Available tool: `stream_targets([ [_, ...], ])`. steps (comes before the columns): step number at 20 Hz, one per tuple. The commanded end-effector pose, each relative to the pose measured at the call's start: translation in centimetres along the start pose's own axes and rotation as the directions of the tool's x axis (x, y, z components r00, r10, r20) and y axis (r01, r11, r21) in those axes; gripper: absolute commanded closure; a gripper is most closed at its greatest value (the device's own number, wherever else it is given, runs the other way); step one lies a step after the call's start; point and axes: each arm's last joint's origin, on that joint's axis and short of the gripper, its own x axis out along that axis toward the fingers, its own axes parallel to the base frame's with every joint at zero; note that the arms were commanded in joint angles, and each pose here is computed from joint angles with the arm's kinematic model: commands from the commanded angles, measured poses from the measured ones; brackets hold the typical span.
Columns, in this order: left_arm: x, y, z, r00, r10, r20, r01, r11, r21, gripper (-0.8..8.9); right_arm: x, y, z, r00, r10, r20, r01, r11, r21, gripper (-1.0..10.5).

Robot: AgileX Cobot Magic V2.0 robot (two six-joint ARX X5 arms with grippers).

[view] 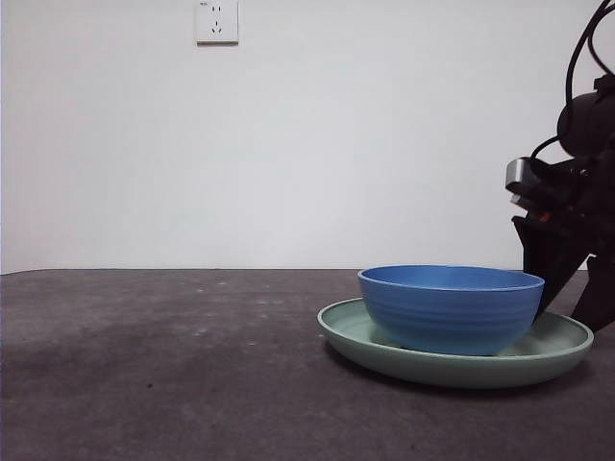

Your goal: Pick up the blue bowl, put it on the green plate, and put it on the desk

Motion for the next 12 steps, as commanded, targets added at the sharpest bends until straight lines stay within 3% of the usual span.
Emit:
stream_targets([
  [1,-0.09,-0.06,0.35,1.0,0.0,0.016,0.0,1.0,-0.002,1.91,0.4,0.08,0.47,1.0,0.005,0.001,-0.005,1.0,-0.023,8.5],
  [3,-0.09,-0.06,0.34,1.0,0.0,0.016,0.0,1.0,-0.002,1.91,0.4,0.07,0.46,1.0,0.001,0.0,-0.001,1.0,-0.023,9.3],
  [9,-0.09,-0.06,0.34,1.0,0.0,0.016,0.0,1.0,-0.002,1.91,0.33,0.0,0.51,1.0,-0.004,0.002,0.004,1.0,-0.008,9.3],
  [12,-0.09,-0.06,0.34,1.0,0.0,0.016,0.0,1.0,-0.002,1.91,-0.37,-0.11,1.07,1.0,0.003,0.017,-0.004,0.999,0.04,9.3],
])
